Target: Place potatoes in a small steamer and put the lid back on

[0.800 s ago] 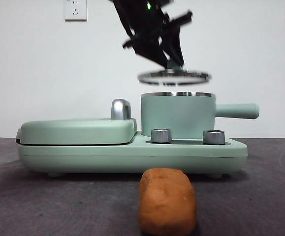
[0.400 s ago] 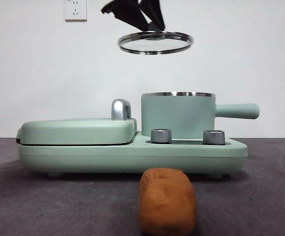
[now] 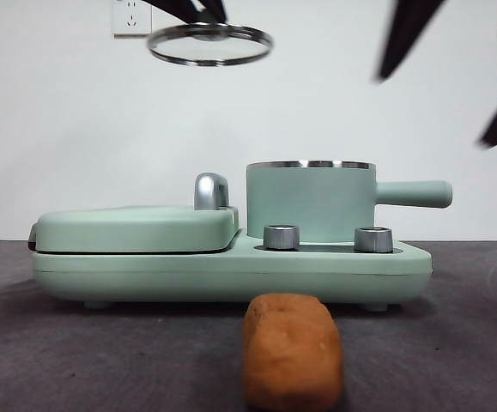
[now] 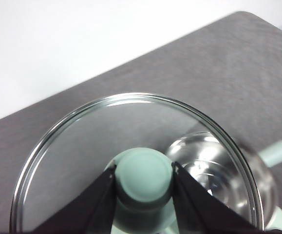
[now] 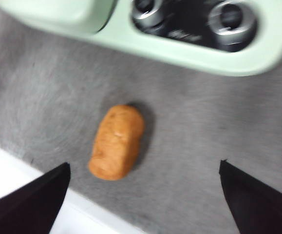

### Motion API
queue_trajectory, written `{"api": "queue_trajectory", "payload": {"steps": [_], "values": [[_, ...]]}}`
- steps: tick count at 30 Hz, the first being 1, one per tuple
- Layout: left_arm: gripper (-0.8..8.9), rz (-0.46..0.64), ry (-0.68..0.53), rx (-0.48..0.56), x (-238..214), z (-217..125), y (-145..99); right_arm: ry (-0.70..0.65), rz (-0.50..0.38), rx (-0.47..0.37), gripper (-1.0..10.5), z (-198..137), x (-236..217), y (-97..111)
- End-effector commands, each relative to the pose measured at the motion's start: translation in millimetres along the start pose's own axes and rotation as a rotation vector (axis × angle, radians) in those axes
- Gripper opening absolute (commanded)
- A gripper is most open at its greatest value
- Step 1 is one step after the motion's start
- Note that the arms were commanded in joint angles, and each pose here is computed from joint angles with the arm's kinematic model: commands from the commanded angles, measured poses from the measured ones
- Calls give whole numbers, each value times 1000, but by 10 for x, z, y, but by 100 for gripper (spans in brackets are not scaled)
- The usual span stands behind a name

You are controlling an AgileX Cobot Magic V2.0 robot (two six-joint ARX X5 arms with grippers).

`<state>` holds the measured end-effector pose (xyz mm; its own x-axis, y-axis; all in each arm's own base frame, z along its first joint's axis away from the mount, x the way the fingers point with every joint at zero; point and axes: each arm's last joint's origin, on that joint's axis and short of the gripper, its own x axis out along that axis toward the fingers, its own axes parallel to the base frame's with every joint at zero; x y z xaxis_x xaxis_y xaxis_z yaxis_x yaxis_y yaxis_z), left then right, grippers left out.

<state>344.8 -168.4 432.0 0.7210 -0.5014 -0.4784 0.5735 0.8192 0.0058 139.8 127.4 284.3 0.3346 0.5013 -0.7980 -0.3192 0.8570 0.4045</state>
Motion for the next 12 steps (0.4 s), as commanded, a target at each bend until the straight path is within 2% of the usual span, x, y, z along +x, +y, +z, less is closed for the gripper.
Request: {"api": "queue_trajectory", "payload": {"steps": [1,5,8,12], "values": [[85,26,-55,-3,-151,104,83,38,-7,16,486,23,213,178],[85,70,-39,-31,-217,73,265,102,-76,-9,486,-27,582,336],[85,107,-33,-75,-252,47,421,178,-125,15,486,-79,875,384],[85,142,-35,-96,-289,27,560,191,-107,-1,486,-85,1202,462]]}}
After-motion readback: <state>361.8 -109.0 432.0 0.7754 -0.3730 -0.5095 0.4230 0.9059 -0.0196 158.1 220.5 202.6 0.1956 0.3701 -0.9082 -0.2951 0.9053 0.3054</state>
